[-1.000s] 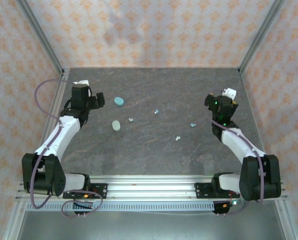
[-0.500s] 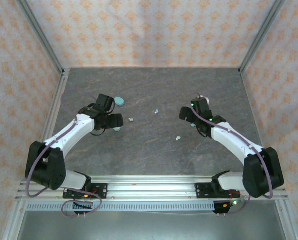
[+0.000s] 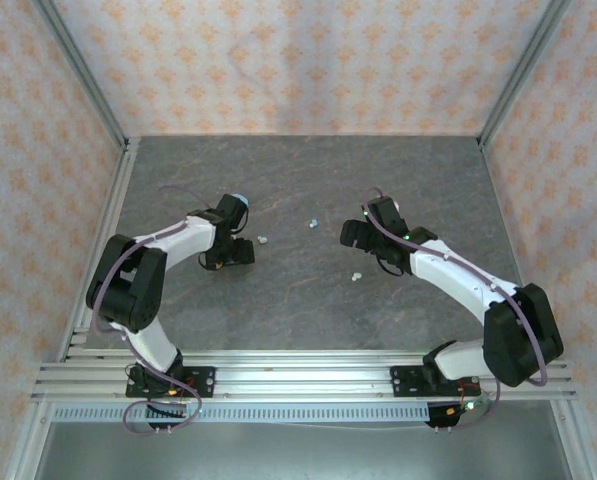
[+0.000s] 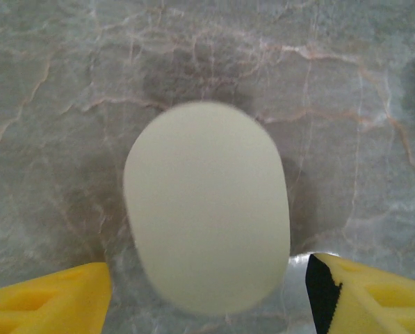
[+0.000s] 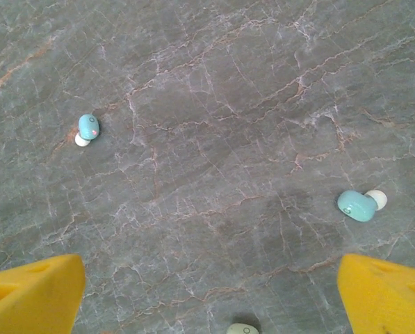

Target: Insert wireless bluetooth earbuds into charging case

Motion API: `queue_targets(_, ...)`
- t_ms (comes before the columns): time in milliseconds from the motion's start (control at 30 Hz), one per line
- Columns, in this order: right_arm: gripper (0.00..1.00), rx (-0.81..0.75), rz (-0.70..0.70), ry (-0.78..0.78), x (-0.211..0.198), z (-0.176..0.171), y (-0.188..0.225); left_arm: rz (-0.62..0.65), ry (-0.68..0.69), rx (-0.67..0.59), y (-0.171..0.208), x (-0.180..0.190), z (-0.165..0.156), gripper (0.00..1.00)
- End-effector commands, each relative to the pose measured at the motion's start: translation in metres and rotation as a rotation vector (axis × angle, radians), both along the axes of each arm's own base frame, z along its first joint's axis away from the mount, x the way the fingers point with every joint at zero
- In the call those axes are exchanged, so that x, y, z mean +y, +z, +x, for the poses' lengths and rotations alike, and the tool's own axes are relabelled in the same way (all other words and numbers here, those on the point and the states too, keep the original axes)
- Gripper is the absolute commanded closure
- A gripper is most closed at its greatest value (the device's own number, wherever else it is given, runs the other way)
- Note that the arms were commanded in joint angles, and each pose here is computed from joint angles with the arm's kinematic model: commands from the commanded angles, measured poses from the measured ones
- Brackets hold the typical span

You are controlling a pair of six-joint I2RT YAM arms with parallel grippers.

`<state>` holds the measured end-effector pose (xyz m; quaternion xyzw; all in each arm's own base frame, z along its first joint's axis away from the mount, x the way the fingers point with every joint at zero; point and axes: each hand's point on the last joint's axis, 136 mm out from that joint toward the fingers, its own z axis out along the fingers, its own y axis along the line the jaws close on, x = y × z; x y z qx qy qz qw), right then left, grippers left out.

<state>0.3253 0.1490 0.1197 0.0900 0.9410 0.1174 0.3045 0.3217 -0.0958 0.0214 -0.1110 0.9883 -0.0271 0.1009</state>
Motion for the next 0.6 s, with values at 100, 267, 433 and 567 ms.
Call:
queue_targets(100,0.06,0.014,-0.012,-0.006,-0.002,-0.004,0.007,0.035,0.019,-0.068,0.003,0.003,0.026,0.28)
queue_targets(267,0.06,0.019,-0.003,-0.005,0.0,-0.004,0.005,0.07,-0.007,-0.063,-0.003,0.005,0.032,0.37)
queue_targets(433,0.05,0.024,0.021,0.0,0.006,-0.001,0.005,0.087,-0.047,-0.07,-0.002,0.007,0.031,0.56)
queue_targets(567,0.05,0.047,0.06,0.032,0.018,0.002,0.005,0.094,-0.112,-0.091,0.007,0.007,0.028,0.64)
